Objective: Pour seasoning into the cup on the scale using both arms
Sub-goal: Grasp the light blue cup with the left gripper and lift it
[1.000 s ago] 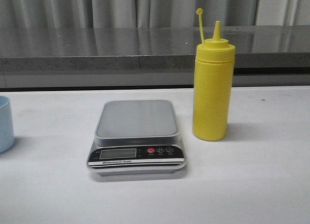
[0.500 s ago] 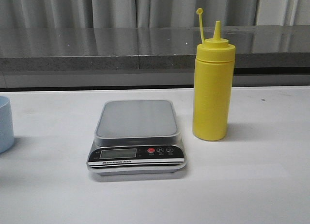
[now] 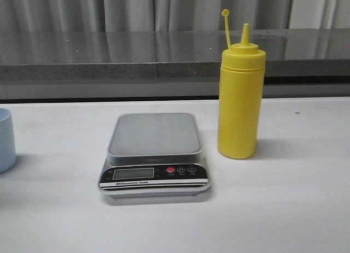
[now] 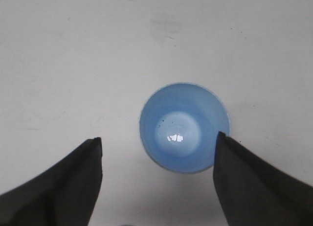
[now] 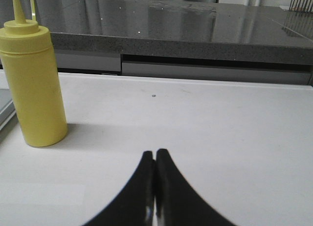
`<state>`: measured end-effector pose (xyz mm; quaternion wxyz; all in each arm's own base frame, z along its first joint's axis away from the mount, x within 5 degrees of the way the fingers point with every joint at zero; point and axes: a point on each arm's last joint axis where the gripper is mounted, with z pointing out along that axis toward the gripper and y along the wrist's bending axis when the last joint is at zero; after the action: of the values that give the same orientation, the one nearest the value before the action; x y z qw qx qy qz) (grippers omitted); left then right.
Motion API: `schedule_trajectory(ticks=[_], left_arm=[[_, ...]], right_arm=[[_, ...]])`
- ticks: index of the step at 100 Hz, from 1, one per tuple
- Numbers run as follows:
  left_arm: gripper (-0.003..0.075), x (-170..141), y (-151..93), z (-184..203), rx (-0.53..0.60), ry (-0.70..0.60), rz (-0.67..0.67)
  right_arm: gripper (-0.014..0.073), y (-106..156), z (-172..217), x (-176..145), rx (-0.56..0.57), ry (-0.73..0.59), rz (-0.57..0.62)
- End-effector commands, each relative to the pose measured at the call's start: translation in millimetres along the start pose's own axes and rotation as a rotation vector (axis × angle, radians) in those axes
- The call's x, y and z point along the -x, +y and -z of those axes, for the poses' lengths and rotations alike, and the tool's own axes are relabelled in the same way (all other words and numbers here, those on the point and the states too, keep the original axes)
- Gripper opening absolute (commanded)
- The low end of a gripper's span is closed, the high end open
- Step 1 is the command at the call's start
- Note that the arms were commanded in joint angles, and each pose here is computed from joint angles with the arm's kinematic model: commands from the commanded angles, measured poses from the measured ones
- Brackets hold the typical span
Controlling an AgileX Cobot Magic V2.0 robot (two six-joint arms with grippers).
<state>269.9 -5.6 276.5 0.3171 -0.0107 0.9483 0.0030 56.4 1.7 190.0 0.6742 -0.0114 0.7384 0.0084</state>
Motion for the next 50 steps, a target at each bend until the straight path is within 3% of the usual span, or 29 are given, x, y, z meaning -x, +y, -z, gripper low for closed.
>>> schedule_trajectory(ticks=[1,50], left_arm=[[0.0484,13.1,-1.0,5.2,-0.007,-0.075,0.013],[0.0484,9.7,-4.4,-51.7,-0.021,0.017,0.037]], right_arm=[[-0.0067,-0.5,3.6,15.4,-0.008,-0.123,0.005],[-0.0067,-0.5,3.6,15.4,-0.008,-0.123,0.005]])
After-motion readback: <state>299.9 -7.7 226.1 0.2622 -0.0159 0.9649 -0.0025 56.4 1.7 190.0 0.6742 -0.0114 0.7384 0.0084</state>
